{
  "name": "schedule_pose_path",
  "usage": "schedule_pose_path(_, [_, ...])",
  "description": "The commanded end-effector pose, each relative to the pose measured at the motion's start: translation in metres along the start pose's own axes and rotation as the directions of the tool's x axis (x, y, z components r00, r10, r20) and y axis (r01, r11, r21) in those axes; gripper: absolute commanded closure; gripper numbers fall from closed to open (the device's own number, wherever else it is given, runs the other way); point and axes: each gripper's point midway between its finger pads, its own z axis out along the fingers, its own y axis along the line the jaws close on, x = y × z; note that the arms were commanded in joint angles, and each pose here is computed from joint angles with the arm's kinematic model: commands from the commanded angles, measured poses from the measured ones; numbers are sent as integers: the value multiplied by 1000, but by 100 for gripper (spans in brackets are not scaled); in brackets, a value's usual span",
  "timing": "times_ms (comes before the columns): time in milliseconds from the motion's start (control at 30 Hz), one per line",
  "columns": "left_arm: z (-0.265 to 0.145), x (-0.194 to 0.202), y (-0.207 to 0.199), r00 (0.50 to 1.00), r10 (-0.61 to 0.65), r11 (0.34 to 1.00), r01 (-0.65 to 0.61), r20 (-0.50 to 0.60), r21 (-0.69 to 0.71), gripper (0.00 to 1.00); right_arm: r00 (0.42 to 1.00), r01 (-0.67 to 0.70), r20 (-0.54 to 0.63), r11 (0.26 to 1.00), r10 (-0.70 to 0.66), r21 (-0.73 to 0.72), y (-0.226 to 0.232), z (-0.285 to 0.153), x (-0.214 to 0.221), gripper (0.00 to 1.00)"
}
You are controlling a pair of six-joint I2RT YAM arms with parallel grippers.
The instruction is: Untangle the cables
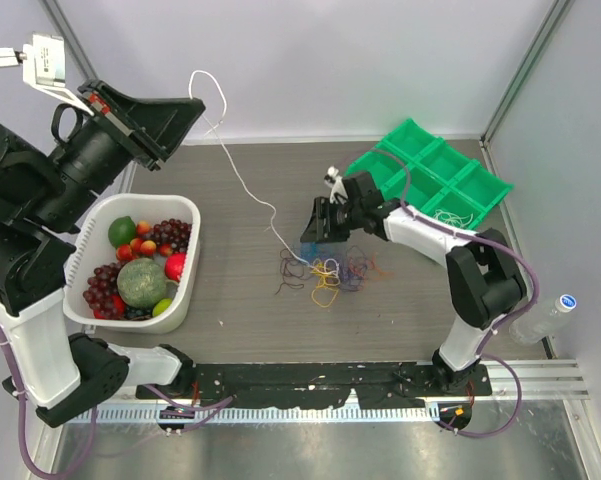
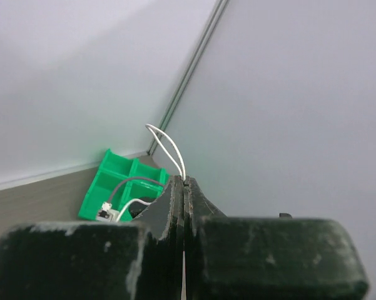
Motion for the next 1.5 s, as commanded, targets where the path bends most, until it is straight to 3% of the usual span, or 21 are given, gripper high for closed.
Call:
schedule_pose_path(0, [15,-24,-13,994,-29,998,22,101,62,100,986,64,161,990,-44,-123,51,-46,-62,44])
schedule_pose_path(167, [18,-35,-24,990,-27,993,11,138,118,100,977,75,210,986,-43,-148,61,-69,-87,43])
schedule_pose_path(367, [22,-31,-19,992,-27,995,15,126,97,100,900,298,372,945,-230,-138,88,-132,-125,37])
schedule_pose_path(433, [24,-28,-18,993,-32,995,20,117,100,100,859,412,404,894,-316,-177,105,-147,-119,37])
schedule_pose_path(500, [25,-26,-19,994,-35,994,23,108,109,100,841,494,392,826,-373,-273,122,-148,-85,37])
schedule_pose_path(633, [25,-23,-16,994,-32,995,21,106,97,100,844,520,339,789,-416,-327,126,-143,-26,37])
schedule_pose_path(933, [31,-15,-15,996,-45,994,37,74,105,100,783,597,366,771,-502,-220,136,-118,-1,36])
schedule_pose_path(1033, [30,-16,-17,996,-47,993,39,72,108,100,726,606,428,795,-539,-27,127,-104,-19,37])
schedule_pose_path(1167, [29,-15,-16,997,-47,994,40,68,103,100,660,611,517,790,-545,52,142,-113,-53,43])
schedule_pose_path(1233, [27,-15,-16,997,-45,994,38,68,100,100,654,625,519,779,-551,39,153,-114,-59,55])
schedule_pose_path(1300, [26,-14,-14,997,-41,995,34,70,92,100,644,643,524,766,-557,24,163,-116,-64,77])
schedule_pose_path(1333, [25,-14,-13,997,-36,996,30,74,88,100,644,640,528,768,-553,24,165,-117,-65,77])
schedule_pose_path(1400, [23,-14,-12,997,-30,996,24,76,83,100,655,615,509,785,-559,70,154,-115,-68,70])
schedule_pose_path(1467, [21,-15,-12,996,-26,997,20,79,79,100,656,588,511,800,-556,116,145,-117,-71,55])
